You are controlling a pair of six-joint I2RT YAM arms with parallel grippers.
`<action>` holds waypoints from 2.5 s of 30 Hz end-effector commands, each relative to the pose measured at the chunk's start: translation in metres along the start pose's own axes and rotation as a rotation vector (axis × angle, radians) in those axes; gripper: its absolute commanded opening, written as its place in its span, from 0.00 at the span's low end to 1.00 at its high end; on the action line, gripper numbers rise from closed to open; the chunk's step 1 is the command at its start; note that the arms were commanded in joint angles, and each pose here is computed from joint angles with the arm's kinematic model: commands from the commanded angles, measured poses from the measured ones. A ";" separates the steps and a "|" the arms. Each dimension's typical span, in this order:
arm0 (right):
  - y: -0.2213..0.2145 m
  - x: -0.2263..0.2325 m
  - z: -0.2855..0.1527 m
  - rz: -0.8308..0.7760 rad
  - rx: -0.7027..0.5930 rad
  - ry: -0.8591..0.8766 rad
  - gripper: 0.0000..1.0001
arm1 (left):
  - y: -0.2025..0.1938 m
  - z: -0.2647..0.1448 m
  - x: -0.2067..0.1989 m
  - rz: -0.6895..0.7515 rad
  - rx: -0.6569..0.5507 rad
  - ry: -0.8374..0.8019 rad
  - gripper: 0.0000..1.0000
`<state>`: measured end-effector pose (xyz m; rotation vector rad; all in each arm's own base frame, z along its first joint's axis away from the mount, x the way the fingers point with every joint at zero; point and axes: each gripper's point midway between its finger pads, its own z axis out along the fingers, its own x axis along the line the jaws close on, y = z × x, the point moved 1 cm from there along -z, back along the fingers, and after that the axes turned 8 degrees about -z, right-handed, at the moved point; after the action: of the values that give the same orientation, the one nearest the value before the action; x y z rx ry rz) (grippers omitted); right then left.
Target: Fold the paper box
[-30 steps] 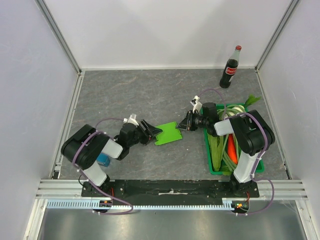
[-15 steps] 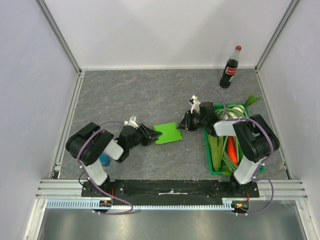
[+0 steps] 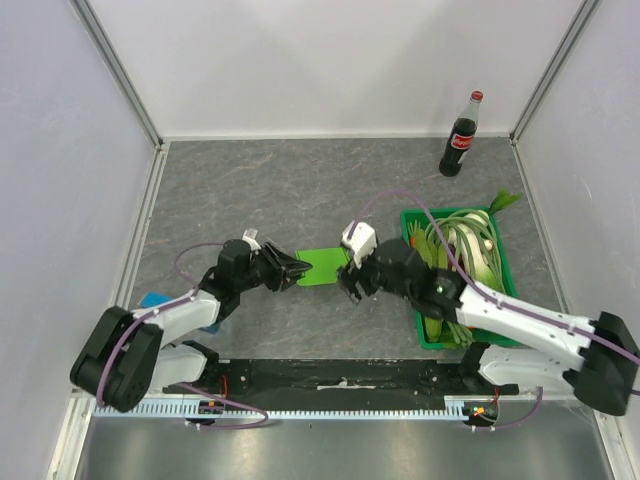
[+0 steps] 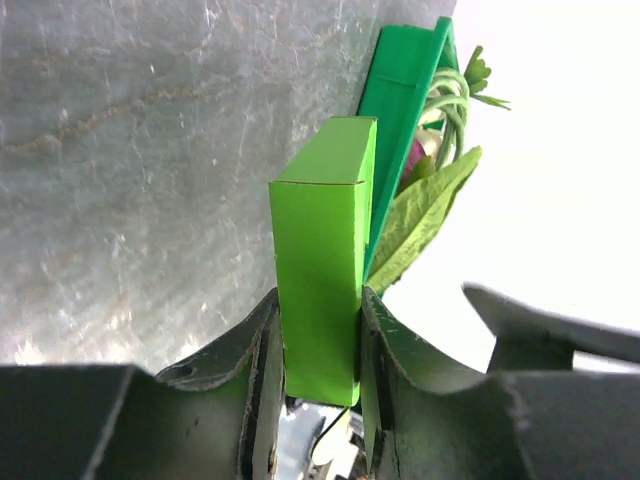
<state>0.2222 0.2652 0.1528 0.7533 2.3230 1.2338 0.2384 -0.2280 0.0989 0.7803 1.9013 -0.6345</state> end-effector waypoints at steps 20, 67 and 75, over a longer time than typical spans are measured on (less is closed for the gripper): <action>0.044 0.057 -0.004 -0.723 -0.135 -0.441 0.54 | -0.041 -0.062 -0.025 -0.334 0.259 0.065 0.14; -0.049 0.036 0.038 -0.186 0.286 0.257 0.28 | -0.014 -0.017 -0.057 1.519 0.185 -0.035 0.48; -0.044 0.035 0.035 -0.178 0.259 0.255 0.27 | -0.019 -0.003 -0.054 1.566 0.284 -0.073 0.49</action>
<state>0.2059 0.2906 0.0918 0.4900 2.7139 1.0070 0.2361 -0.2386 0.1303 1.9841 0.8367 0.0860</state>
